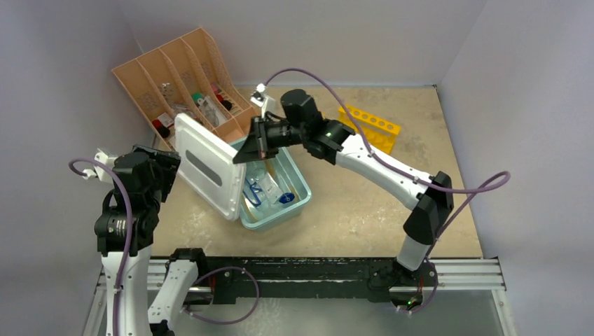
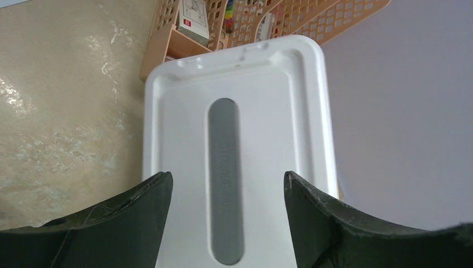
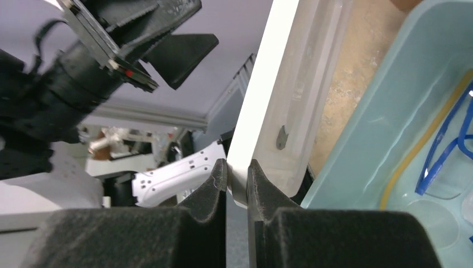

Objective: Organize the chemistry lab equipment

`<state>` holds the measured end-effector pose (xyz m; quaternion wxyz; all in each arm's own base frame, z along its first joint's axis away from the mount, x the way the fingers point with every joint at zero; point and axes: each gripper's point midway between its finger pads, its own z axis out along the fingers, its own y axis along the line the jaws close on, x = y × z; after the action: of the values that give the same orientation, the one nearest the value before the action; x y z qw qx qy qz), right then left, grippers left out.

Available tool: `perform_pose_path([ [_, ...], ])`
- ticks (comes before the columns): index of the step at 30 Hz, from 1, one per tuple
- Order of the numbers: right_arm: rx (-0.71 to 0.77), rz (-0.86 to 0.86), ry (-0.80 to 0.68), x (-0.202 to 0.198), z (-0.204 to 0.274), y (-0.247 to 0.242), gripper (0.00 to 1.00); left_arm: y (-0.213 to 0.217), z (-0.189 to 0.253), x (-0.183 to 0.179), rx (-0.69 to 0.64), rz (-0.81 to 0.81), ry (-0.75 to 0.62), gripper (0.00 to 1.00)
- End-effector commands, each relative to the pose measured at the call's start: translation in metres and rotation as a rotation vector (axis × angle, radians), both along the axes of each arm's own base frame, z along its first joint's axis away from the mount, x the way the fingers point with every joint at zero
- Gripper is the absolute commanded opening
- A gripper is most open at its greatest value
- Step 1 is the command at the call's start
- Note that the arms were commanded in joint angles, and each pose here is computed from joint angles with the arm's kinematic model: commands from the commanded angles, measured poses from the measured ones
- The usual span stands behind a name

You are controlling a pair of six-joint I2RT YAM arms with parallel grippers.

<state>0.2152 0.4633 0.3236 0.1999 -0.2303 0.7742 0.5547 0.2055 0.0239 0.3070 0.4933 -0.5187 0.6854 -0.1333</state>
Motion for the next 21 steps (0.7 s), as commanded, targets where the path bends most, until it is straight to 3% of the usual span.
perform_pose_path([
  [1, 0.225, 0.006, 0.030, 0.003, 0.066, -0.024, 0.00, 0.000, 0.011, 0.006, 0.036, -0.026, -0.024, 0.72],
  [9, 0.315, -0.046, 0.129, 0.015, 0.072, -0.076, 0.00, -0.006, 0.004, 0.015, 0.034, -0.074, -0.007, 0.72],
  [21, 0.340, -0.192, 0.239, 0.025, 0.024, -0.137, 0.00, -0.050, -0.037, 0.045, -0.084, -0.294, 0.023, 0.72],
])
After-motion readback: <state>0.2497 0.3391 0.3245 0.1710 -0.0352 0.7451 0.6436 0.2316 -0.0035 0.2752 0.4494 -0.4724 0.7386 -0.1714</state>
